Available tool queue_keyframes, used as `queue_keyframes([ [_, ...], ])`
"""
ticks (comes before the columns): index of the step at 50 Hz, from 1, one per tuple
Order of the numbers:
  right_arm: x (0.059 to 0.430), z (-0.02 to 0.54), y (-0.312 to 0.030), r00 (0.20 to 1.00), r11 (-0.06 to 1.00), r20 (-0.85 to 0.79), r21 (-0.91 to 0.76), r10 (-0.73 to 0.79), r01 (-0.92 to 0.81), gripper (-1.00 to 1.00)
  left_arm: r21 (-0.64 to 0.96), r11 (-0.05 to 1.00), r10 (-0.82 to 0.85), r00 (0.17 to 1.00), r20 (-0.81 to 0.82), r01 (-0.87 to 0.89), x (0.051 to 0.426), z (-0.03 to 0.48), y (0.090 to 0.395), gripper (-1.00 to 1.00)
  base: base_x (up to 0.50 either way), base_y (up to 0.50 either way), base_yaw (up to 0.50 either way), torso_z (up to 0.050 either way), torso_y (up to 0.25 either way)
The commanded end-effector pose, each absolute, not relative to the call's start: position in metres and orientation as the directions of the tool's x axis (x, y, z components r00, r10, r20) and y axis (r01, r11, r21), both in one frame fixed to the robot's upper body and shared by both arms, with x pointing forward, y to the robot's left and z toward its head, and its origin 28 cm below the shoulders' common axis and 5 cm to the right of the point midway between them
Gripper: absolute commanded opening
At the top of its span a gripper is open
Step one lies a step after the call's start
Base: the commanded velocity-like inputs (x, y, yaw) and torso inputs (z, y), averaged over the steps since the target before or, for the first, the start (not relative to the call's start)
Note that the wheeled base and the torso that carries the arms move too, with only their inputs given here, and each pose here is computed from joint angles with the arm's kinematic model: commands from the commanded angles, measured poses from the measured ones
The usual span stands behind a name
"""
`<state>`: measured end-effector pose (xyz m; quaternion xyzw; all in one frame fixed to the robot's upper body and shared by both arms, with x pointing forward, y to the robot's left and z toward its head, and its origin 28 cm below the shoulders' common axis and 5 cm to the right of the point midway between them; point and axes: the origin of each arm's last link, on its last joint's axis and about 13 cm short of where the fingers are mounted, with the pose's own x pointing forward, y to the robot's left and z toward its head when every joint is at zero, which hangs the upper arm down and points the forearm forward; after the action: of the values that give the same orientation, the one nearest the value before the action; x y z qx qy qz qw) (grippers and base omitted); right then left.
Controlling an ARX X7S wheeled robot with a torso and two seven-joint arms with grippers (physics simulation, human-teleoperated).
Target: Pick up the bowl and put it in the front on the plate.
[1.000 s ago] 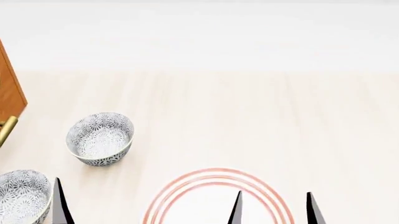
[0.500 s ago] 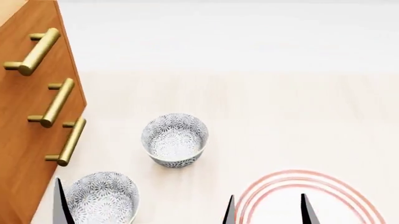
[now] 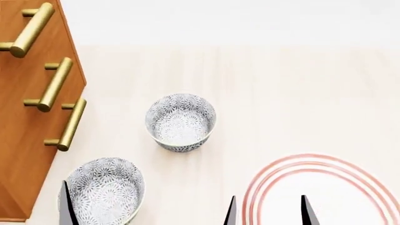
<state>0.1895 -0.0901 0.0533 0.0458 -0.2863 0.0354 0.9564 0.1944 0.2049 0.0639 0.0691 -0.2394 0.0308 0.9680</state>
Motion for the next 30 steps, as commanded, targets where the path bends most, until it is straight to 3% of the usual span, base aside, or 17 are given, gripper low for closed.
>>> queue_keyframes([
  [1, 0.190, 0.053, -0.091, 0.836, 0.994, 0.547, 0.064, 0.040, -0.090, 1.00, 0.141, 0.985, 0.024, 0.886, 0.464, -0.100, 0.194, 0.063, 0.205, 1.00, 0.00, 0.00, 0.00, 0.003, -0.250],
  [7, 0.190, 0.053, -0.090, 0.838, 0.994, 0.543, 0.064, 0.041, -0.090, 1.00, 0.142, 0.984, 0.025, 0.885, 0.465, -0.103, 0.195, 0.062, 0.204, 1.00, 0.00, 0.00, 0.00, 0.003, -0.233],
  [20, 0.203, 0.073, -0.093, 0.887, 0.993, 0.461, 0.090, 0.030, -0.081, 1.00, 0.126, 0.988, 0.017, 0.864, 0.503, -0.093, 0.192, 0.067, 0.204, 1.00, 0.00, 0.00, 0.00, 0.000, 0.000],
  [30, 0.225, 0.121, -0.109, 0.911, 0.999, 0.411, -0.013, 0.038, -0.036, 1.00, 0.116, 0.989, 0.017, 0.865, 0.502, -0.087, 0.191, 0.067, 0.203, 1.00, 0.00, 0.00, 0.00, 0.000, 0.000],
])
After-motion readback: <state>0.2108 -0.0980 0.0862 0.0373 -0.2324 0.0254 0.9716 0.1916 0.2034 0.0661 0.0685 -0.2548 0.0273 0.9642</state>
